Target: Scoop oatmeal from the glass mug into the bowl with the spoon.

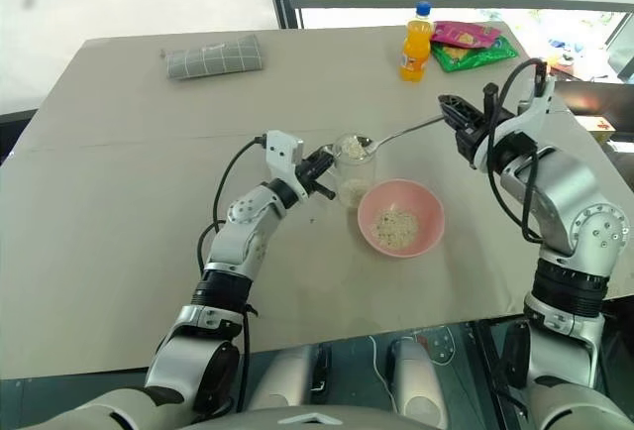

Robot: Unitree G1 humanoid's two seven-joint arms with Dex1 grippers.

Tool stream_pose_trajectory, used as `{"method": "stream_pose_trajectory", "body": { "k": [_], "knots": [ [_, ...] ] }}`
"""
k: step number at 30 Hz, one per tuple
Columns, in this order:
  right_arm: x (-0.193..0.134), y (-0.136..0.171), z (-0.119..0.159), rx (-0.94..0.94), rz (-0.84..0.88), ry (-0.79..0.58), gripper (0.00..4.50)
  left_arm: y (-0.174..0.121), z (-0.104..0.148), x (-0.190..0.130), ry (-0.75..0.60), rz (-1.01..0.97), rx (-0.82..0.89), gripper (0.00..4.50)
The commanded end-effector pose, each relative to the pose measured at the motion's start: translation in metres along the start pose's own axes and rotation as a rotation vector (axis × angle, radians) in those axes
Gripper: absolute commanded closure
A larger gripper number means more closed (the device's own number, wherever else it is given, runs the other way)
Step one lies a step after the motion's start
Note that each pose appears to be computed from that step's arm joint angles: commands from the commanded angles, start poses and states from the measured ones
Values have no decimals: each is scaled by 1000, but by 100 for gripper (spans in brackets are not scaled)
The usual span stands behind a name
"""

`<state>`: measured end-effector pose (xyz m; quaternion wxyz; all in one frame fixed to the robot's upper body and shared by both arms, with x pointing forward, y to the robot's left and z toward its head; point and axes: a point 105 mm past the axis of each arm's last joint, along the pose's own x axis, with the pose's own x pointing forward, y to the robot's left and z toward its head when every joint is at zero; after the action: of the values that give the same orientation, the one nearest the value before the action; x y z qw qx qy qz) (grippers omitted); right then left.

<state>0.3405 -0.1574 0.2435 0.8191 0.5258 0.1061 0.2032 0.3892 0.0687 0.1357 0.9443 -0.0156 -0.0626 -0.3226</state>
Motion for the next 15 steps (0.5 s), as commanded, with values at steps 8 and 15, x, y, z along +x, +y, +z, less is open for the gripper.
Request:
{"method": "stream_pose_trajectory", "body": {
  "k": [8, 15],
  "knots": [
    [-7, 11, 5, 17, 58, -36, 450, -2, 18, 5, -64, -24, 29, 447],
    [-14, 16, 7, 18, 91, -64, 450, -1, 15, 6, -51, -33, 41, 447]
  ]
}}
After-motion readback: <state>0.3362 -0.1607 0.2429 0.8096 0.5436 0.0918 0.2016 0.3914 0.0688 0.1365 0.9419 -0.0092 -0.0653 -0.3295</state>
